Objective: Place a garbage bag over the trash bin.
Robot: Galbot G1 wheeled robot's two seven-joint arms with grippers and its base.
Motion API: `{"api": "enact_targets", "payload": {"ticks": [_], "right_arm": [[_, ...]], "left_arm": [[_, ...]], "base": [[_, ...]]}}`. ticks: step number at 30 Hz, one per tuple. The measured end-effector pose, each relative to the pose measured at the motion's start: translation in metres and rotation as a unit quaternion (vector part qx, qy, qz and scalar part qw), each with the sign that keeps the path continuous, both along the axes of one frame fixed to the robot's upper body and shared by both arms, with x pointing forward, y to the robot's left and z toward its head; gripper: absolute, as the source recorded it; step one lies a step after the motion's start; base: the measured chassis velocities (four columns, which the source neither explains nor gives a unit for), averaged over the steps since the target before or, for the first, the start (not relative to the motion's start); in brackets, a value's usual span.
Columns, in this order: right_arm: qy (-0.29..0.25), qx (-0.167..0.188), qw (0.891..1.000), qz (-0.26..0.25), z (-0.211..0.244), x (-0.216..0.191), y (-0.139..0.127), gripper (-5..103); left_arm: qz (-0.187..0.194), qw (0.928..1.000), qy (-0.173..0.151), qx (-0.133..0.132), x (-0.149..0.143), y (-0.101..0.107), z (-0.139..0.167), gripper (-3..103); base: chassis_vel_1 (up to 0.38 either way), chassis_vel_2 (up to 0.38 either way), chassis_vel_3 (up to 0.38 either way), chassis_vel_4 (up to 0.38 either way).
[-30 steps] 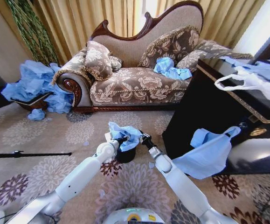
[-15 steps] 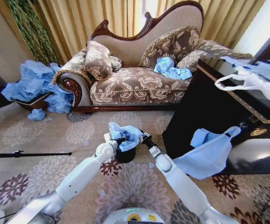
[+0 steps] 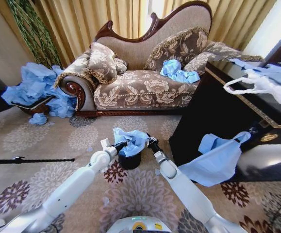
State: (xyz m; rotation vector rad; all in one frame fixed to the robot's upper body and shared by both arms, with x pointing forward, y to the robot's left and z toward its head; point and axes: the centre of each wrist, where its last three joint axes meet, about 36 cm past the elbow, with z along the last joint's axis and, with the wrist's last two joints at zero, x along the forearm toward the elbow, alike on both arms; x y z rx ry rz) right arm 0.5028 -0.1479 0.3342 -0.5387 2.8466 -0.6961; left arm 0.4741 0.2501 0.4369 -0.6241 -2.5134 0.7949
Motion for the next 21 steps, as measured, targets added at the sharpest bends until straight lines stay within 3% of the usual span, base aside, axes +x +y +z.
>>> {"api": "enact_targets", "payload": {"ticks": [2,11,21], "right_arm": [[0.010,0.012,1.000,-0.008,0.004,-0.001,-0.001,0],[0.052,0.034,0.998,-0.017,0.004,-0.027,-0.008,0],[0.092,0.037,0.995,-0.025,-0.011,-0.064,-0.017,0]], "left_arm": [[-0.018,0.9997,-0.004,-0.016,-0.012,0.006,0.007,0],[-0.061,0.9978,0.001,-0.027,-0.051,0.033,0.020,0],[-0.088,0.9945,0.040,0.040,-0.095,0.059,-0.021,0]], "base": [[0.000,0.000,0.000,0.000],[0.000,0.000,0.000,0.000],[0.000,0.000,0.000,0.000]]}}
